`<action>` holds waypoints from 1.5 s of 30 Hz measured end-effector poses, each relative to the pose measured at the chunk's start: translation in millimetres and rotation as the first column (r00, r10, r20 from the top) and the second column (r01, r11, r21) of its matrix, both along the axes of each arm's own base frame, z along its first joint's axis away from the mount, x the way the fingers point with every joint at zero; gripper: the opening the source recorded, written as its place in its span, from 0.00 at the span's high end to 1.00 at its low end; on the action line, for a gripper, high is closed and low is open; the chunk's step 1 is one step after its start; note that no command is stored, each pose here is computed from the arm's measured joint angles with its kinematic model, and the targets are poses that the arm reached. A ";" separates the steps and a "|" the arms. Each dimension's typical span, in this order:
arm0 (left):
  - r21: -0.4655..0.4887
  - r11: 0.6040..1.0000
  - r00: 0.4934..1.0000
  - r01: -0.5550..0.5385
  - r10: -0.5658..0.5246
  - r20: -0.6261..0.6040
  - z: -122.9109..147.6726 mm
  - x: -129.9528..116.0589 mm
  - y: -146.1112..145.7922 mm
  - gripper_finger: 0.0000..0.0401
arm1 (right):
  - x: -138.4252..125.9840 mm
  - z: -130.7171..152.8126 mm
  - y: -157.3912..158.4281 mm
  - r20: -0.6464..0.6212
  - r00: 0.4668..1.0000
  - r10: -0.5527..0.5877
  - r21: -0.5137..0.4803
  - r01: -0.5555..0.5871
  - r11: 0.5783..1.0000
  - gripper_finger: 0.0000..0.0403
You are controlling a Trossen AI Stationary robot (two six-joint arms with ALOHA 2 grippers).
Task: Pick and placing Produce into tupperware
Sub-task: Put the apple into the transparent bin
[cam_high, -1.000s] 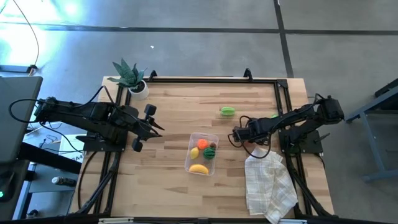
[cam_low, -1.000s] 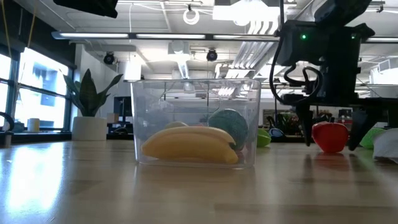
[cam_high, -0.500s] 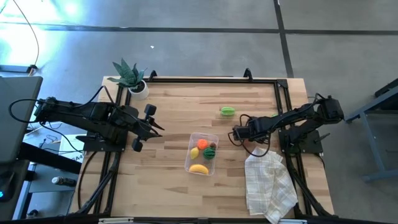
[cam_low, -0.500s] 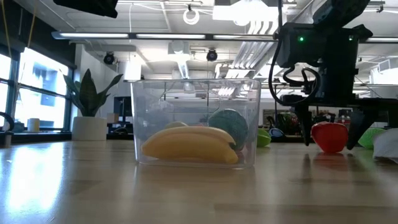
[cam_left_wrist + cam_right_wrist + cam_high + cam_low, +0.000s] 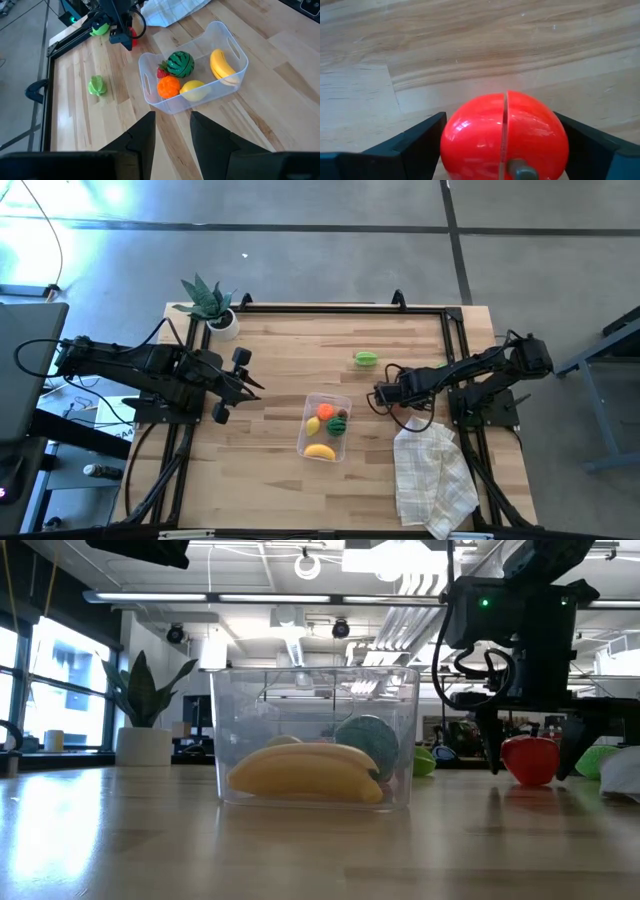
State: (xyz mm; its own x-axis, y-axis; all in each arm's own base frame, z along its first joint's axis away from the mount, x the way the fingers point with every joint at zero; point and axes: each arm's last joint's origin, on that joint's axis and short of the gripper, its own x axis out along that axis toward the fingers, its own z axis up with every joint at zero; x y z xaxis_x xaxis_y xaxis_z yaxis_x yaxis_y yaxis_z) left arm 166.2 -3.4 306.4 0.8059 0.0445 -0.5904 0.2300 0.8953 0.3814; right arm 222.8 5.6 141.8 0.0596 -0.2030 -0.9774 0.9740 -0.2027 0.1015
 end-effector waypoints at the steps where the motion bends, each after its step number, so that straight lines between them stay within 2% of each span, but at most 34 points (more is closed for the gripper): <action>1: 0.000 1.000 1.000 0.000 0.000 0.000 0.0 0.0 0.1 0.72 | 0.0 0.0 0.0 0.000 1.000 0.000 0.000 0.000 1.000 0.19; 17: 0.000 1.000 1.000 0.000 0.000 0.000 0.0 0.0 0.1 0.72 | -0.7 0.0 0.0 -0.007 1.000 0.000 0.000 0.000 1.000 0.23; 30: 0.000 1.000 1.000 0.000 0.000 0.000 0.0 0.0 0.0 0.72 | 0.0 0.3 0.0 0.002 1.000 -0.001 -0.001 0.001 1.000 0.35; 45: 0.000 1.000 1.000 0.000 0.000 0.000 0.0 0.0 0.1 0.72 | 1.5 0.4 0.2 0.011 1.000 0.028 -0.001 -0.028 1.000 0.36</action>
State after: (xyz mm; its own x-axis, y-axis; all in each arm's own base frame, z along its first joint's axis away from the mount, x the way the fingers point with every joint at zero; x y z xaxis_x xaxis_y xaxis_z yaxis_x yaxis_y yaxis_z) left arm 166.2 -3.4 306.4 0.8061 0.0448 -0.5901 0.2297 0.8953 0.3817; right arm 224.3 5.8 142.2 0.0764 -0.2017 -0.9765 0.9780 -0.1757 0.1128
